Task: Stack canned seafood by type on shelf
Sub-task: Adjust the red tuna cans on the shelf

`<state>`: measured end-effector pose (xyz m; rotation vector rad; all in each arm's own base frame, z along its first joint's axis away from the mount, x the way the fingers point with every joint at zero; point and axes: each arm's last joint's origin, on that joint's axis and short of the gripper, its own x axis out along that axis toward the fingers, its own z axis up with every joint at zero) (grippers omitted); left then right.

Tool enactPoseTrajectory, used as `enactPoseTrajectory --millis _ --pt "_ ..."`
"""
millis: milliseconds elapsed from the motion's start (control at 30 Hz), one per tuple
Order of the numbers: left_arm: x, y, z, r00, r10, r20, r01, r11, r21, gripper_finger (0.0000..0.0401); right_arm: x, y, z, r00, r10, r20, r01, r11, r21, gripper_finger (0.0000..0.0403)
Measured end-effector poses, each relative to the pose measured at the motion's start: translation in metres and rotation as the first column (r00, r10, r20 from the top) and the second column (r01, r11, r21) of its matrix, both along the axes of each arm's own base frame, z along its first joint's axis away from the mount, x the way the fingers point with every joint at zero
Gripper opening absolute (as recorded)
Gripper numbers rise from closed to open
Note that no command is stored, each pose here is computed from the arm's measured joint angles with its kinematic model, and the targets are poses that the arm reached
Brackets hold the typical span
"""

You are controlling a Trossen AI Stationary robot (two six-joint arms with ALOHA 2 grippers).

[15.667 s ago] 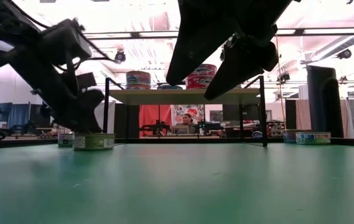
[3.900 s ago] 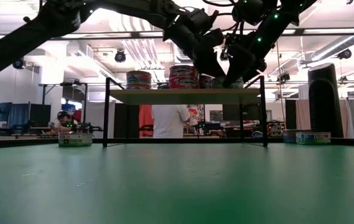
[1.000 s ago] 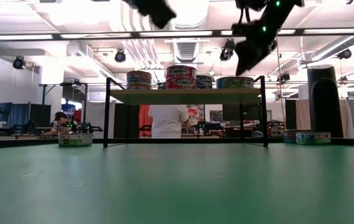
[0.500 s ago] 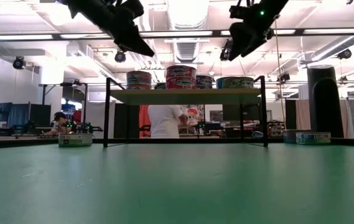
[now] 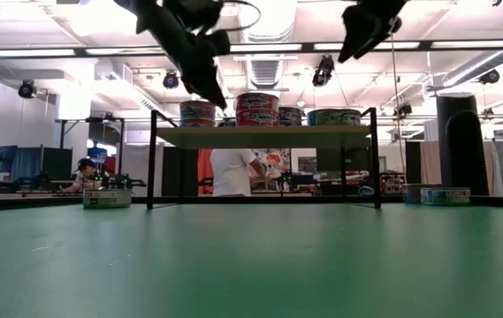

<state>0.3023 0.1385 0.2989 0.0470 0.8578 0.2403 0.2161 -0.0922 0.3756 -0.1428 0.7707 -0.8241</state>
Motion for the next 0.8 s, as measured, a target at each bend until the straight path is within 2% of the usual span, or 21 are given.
enactPoseTrajectory --millis 100,267,367,667,800 --pt "0.008 0.004 -0.007 1.000 -0.004 -0.026 0.004 1.000 -0.005 0.0000 -0.014 0.005 0.006 0.999 -0.016 0.028 0.016 1.000 0.010 0.0400" --pt "0.018 0.012 -0.013 0.994 0.057 -0.092 -0.053 0.997 0.047 0.0000 -0.038 0.013 0.010 0.994 -0.073 0.077 0.068 0.996 0.060 0.0400" --pt "0.023 0.015 -0.012 0.993 0.055 -0.102 -0.049 0.997 0.055 0.0000 -0.047 0.016 0.013 0.989 -0.095 0.115 0.087 0.993 0.074 0.0400" --pt "0.028 0.017 -0.015 0.993 0.038 -0.108 -0.033 0.998 0.048 0.0000 -0.051 0.018 0.014 0.987 -0.103 0.124 0.093 0.992 0.083 0.0400" --pt "0.030 0.015 -0.015 0.998 -0.004 -0.071 0.004 1.000 0.005 0.0000 -0.048 0.017 0.011 0.989 -0.102 0.109 0.093 0.992 0.088 0.0400"
